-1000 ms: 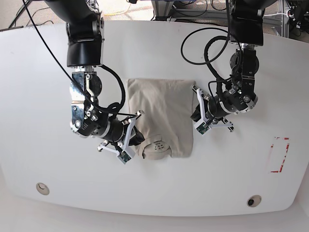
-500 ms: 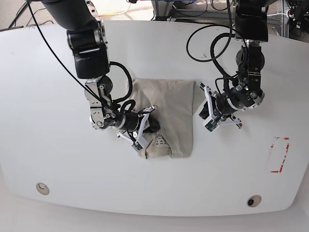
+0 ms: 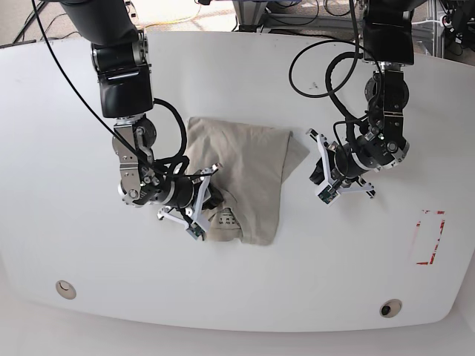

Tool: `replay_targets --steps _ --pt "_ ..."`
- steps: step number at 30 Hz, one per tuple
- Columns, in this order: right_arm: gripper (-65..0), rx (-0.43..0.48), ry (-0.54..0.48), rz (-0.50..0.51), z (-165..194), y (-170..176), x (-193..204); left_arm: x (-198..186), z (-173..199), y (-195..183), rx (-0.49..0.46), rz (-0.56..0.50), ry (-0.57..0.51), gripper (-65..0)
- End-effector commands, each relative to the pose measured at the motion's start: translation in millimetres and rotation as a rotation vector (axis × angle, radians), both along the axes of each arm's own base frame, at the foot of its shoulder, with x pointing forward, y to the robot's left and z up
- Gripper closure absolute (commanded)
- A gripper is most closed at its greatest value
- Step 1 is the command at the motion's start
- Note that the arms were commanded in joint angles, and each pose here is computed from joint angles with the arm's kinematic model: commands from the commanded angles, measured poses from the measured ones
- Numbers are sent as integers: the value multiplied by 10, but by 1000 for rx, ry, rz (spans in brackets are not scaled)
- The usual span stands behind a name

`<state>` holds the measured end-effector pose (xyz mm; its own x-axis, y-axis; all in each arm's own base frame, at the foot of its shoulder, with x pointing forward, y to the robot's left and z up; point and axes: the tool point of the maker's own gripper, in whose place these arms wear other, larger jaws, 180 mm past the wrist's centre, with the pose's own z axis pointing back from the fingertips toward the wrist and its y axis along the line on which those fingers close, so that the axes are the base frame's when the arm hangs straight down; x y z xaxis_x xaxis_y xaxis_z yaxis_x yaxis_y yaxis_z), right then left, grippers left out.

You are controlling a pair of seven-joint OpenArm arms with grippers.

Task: Layout the t-shirt on the table in an organized manner, then fold the t-shirt properly
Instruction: 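Grasp the bundle's collar end with the right gripper and lift it, then release with the right gripper and grasp the bundle's collar with the left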

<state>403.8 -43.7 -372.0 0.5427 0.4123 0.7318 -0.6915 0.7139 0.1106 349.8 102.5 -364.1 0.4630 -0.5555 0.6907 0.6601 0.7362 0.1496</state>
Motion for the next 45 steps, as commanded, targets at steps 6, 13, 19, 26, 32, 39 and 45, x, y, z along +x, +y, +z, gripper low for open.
replay_targets --steps 6,13,19,26,32,39,45 --pt "-60 -25 -144 -26 581 -136 11 104 182 -184 -63 -10 -56 -17" --pt "-60 -76 -162 -45 606 -278 -261 118 225 -512 -146 -18 -57 -17" --pt "-60 -143 -164 -113 579 -695 -488 247 454 -1029 -284 -59 -106 -17" --pt "-60 -228 -173 -189 631 -1169 -624 488 545 -1502 -444 -32 -162 -17" --pt "-60 -283 -179 -268 696 -1583 -669 688 511 -1805 -508 34 -193 -17" --pt "-60 -329 -186 -298 756 -1831 -689 777 245 -1989 -464 73 -213 -17" --pt "-60 -344 -190 -300 781 -1879 -694 732 -139 -2040 -410 82 -171 -18"
